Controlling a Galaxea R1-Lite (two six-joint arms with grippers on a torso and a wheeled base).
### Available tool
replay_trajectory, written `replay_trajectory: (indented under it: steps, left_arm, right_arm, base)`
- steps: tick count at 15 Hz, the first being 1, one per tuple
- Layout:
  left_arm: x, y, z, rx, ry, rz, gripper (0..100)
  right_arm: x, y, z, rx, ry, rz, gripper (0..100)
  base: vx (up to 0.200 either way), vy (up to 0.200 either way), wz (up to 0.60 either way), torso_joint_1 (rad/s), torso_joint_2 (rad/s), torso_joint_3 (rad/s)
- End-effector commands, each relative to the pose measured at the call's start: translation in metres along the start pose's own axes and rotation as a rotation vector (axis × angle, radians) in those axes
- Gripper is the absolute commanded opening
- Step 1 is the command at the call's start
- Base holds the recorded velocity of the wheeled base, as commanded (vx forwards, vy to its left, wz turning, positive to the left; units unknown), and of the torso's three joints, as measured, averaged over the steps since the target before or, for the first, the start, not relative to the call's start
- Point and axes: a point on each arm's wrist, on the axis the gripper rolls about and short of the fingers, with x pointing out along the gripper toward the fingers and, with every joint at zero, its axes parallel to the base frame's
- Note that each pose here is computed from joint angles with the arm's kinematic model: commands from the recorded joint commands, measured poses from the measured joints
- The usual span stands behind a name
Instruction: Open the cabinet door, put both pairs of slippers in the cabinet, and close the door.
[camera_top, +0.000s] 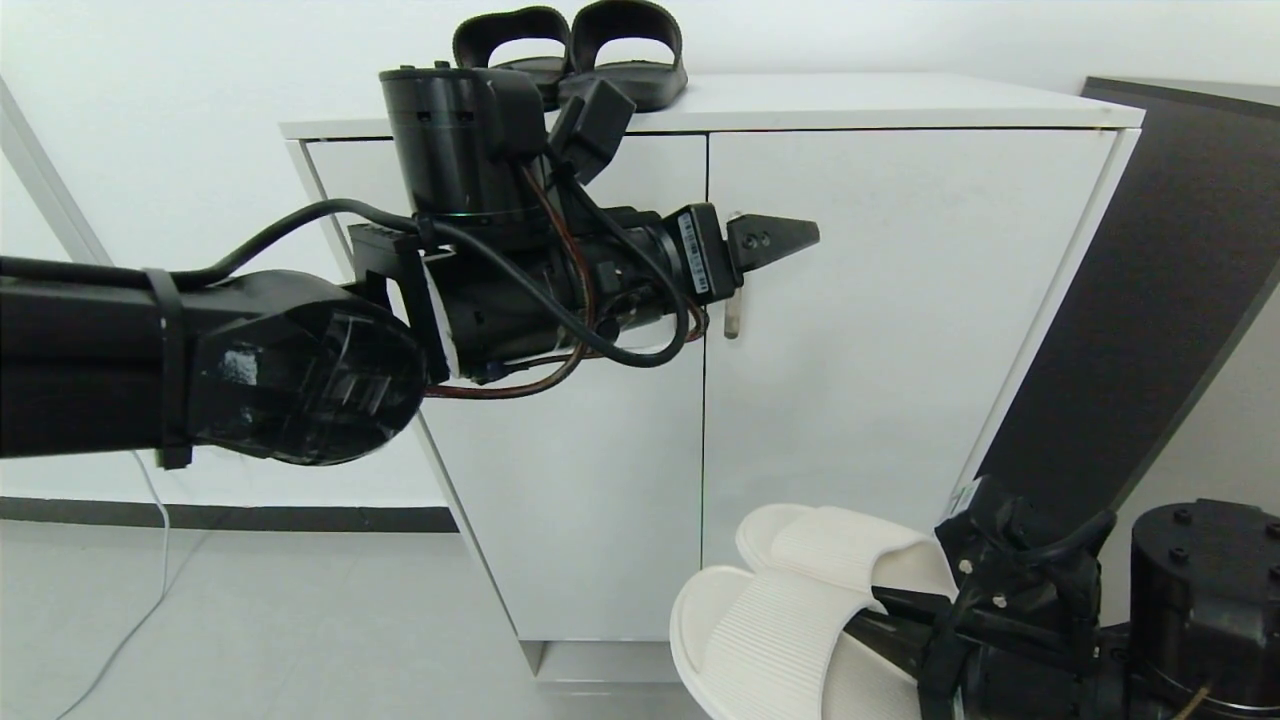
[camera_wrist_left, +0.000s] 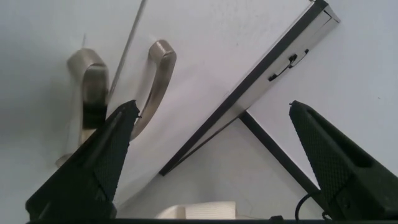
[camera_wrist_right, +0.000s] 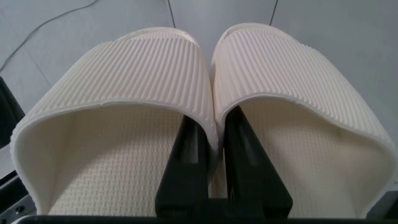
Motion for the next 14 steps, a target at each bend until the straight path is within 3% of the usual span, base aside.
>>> replay_trajectory:
  steps: [1,7,8,14]
  left_arm:
    - [0.009,0.004,-0.003,-0.002,0.005,0.007,100]
    - [0.023,0.006,-0.005,-0.006,0.011,0.003,100]
    - [0.023,0.007,-0.005,-0.006,0.011,0.003,0]
    - [0.014,0.002,-0.007,-0.012,0.033,-0.003,0]
  right_arm:
    - [0.002,0.0,-0.001,0.0,0.007,0.0,0]
    - [0.002,0.0,-0.001,0.0,0.007,-0.001,0]
    - [0.002,0.0,-0.002,0.0,0.009,-0.001,0]
    - [0.0,0.001,-0.007,-0.003,0.029,0.016,0]
  base:
    - [0.0,0.0,0.0,0.0,0.0,0.0]
    - [0.0,0.0,0.0,0.0,0.0,0.0]
    - [0.0,0.0,0.0,0.0,0.0,0.0]
    - [0.0,0.0,0.0,0.0,0.0,0.0]
